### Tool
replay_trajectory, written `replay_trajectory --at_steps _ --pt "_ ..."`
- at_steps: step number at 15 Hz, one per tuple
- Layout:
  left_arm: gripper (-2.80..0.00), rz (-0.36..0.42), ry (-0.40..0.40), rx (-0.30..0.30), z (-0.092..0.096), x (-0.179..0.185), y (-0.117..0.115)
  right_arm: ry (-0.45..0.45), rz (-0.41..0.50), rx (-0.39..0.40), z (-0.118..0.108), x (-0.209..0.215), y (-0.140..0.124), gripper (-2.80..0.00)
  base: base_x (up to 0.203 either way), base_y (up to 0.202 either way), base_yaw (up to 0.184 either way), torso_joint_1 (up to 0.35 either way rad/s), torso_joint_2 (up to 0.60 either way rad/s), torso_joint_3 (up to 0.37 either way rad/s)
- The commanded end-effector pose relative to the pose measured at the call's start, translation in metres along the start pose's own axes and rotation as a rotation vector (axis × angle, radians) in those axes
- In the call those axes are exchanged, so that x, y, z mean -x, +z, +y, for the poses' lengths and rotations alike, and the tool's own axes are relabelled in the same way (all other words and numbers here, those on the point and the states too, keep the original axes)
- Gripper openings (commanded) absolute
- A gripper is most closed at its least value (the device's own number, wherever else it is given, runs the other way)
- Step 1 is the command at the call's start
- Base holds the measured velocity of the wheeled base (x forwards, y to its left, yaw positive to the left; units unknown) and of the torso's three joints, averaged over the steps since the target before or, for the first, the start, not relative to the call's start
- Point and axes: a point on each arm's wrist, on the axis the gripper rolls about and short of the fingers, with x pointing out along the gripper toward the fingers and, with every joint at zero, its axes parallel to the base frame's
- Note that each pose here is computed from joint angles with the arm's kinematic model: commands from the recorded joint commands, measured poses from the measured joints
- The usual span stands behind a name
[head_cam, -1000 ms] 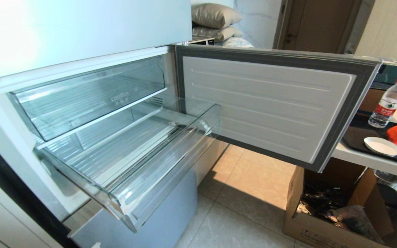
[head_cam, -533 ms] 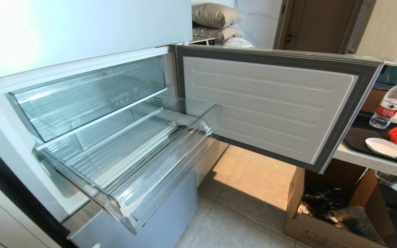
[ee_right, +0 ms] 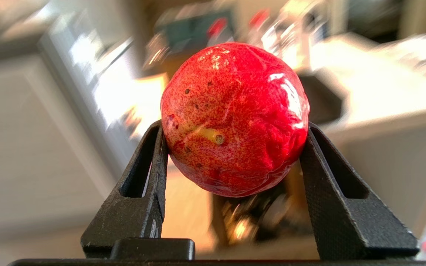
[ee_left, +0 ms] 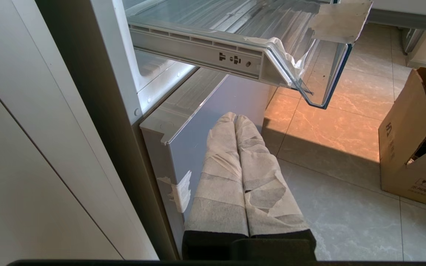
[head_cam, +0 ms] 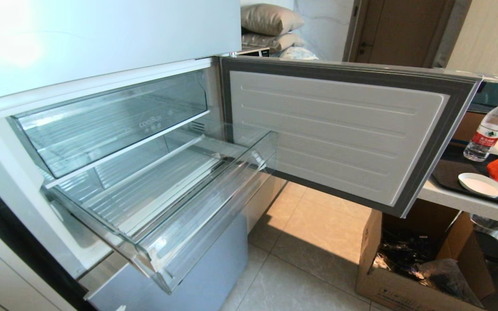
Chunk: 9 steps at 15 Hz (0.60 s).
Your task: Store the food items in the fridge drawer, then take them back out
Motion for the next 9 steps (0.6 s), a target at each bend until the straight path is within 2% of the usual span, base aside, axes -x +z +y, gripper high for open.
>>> replay_trajectory --at_steps 1,6,9 --pt "-2.8 0.0 0.0 0.0 0.0 0.0 0.0 -0.108 -0.006 0.024 -0.002 -0.038 0.001 -2.8 0.0 0.0 0.0 0.0 0.0 0.0" --pt "-2.8 0.0 0.0 0.0 0.0 0.0 0.0 -0.168 0.144 0.031 -0.015 -0.109 -0.025 -2.8 0.0 0.0 0.0 0.0 0.0 0.0" --pt "-2.8 0.0 0.0 0.0 0.0 0.0 0.0 -0.181 0.189 0.04 -0.023 -0.16 -0.044 -2.8 0.0 0.0 0.0 0.0 0.0 0.0"
